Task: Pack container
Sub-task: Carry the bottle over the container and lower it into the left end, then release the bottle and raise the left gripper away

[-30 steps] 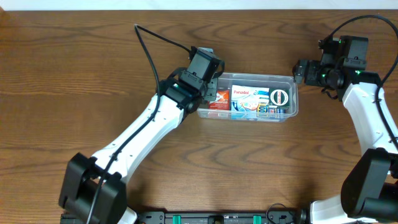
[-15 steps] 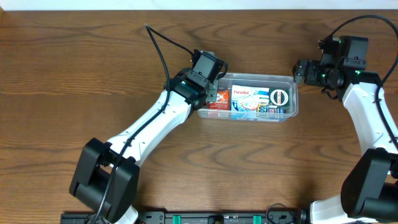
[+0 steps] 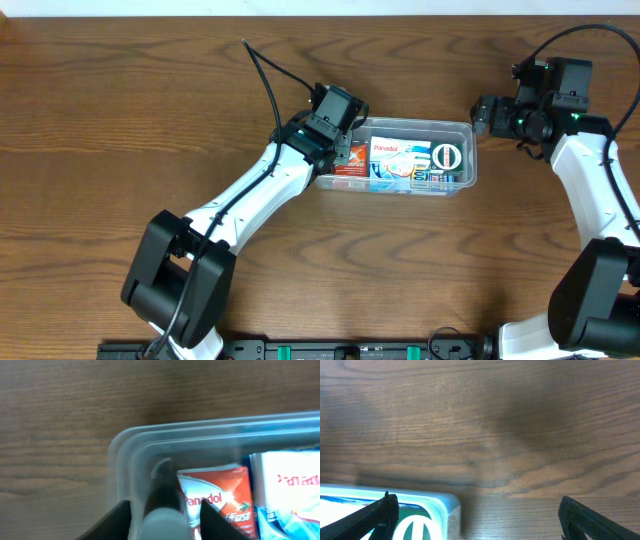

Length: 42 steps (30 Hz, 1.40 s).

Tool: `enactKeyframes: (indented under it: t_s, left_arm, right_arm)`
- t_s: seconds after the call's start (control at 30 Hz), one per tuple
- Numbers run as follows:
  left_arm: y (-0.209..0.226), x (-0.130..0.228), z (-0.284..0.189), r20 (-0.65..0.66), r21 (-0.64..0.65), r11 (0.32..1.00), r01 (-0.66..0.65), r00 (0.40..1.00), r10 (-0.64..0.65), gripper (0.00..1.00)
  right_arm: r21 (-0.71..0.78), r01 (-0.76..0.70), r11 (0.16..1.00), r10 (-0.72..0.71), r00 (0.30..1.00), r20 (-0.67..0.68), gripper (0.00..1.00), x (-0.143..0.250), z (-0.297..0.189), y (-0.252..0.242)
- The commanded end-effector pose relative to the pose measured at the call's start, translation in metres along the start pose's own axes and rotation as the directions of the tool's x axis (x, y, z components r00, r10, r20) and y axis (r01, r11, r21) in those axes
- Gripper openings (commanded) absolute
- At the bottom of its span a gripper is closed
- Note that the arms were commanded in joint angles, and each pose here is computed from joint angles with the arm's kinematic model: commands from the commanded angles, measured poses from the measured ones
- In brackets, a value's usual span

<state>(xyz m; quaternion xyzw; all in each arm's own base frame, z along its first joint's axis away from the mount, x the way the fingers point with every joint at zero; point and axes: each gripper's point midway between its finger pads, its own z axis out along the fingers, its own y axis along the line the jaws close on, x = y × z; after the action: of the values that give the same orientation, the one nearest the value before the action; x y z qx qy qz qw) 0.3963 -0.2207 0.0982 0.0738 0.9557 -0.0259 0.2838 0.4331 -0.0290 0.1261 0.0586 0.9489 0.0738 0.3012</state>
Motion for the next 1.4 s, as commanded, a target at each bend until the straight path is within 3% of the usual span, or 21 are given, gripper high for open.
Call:
enactKeyframes:
  t_s: [0.0, 0.43, 0.73, 0.87, 1.1, 1.13, 1.23, 1.37]
  left_arm:
    - [0.007, -0.004, 0.000, 0.016, -0.036, 0.999, 0.002, 1.000, -0.001, 0.57]
    - [0.008, -0.011, -0.016, 0.040, -0.027, 1.000, 0.008, 0.999, -0.007, 0.61]
    - [0.013, -0.042, -0.067, 0.175, 0.007, 0.999, 0.044, 0.983, -0.044, 0.61]
    - [0.036, -0.060, -0.093, 0.259, -0.041, 0.995, 0.093, 0.963, -0.080, 0.61]
    - [0.117, -0.079, -0.110, 0.333, -0.156, 0.957, 0.243, 0.925, -0.181, 0.73]
    - [0.130, -0.080, -0.110, 0.338, -0.171, 0.948, 0.268, 0.920, -0.199, 0.75]
    - [0.165, -0.080, -0.110, 0.345, -0.212, 0.920, 0.330, 0.906, -0.245, 0.95]
    - [0.196, -0.074, -0.110, 0.336, -0.257, 0.889, 0.379, 0.898, -0.285, 0.98]
  right_arm:
    - [0.004, -0.007, 1.000, 0.007, 1.000, 0.014, 0.99, -0.006, -0.003, -0.002]
    - [0.004, -0.007, 1.000, 0.007, 1.000, 0.014, 0.99, -0.006, -0.003, -0.002]
    - [0.004, -0.007, 1.000, 0.007, 1.000, 0.014, 0.99, -0.006, -0.003, -0.002]
    - [0.004, -0.007, 1.000, 0.007, 1.000, 0.014, 0.99, -0.006, -0.003, -0.002]
    - [0.004, -0.007, 1.000, 0.007, 1.000, 0.014, 0.99, -0.006, -0.003, -0.002]
    - [0.004, -0.007, 1.000, 0.007, 1.000, 0.015, 0.99, -0.006, -0.003, -0.002]
    - [0.004, -0.007, 1.000, 0.007, 1.000, 0.015, 0.99, -0.006, -0.003, -0.002]
    - [0.004, -0.007, 1.000, 0.007, 1.000, 0.014, 0.99, -0.006, -0.003, -0.002]
